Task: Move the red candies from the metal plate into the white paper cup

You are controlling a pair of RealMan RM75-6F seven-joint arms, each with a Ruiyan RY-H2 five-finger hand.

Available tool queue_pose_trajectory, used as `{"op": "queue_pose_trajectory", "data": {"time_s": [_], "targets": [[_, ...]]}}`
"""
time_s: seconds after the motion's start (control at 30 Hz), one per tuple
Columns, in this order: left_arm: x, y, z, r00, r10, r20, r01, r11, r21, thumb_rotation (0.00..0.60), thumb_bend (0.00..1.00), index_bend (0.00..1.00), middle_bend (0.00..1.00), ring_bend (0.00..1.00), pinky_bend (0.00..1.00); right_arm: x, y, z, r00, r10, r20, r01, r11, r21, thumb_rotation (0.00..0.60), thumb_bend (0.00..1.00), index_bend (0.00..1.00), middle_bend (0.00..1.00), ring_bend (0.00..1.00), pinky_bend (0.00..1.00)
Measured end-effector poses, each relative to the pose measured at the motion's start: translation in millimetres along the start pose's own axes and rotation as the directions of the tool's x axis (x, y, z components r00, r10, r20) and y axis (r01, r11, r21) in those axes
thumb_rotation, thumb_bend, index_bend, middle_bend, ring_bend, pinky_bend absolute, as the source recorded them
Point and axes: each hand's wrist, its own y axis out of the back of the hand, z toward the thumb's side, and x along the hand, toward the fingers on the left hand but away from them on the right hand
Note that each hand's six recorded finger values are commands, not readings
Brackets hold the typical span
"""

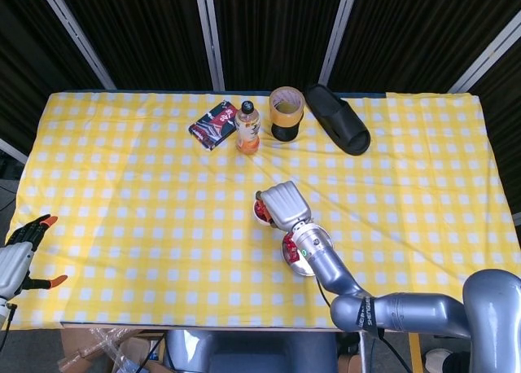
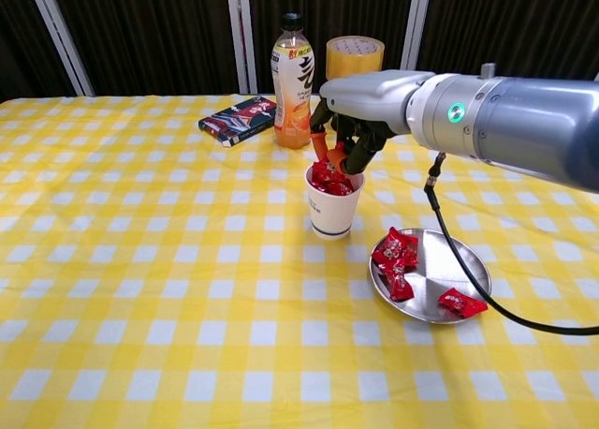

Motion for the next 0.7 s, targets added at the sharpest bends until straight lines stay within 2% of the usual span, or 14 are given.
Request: {"op": "queue_pose_trajectory", "data": {"time_s": [0.27, 0.7], "targets": [[-0.2, 0.4, 0.5, 1.000, 0.002, 0.002, -0.002, 1.000, -0.001, 0.600, 0.06, 0.02, 0.00, 0.00, 0.00, -2.7, -4.3, -0.8, 1.000, -0.001, -0.002, 0.001, 1.000, 0.005, 0.600, 0.56, 0.35, 0.83, 0.94, 1.00], [-0.8, 0.7, 0.7, 1.000, 0.010, 0.003, -0.010, 1.000, 0.002, 0.600, 0.06, 0.02, 0.00, 0.00, 0.00, 19.6, 8.8, -1.9, 0.999, -0.050, -0.009, 0.050, 0.998, 0.023, 0.600, 0.56, 0.34, 0.83, 0.94, 1.00]]}}
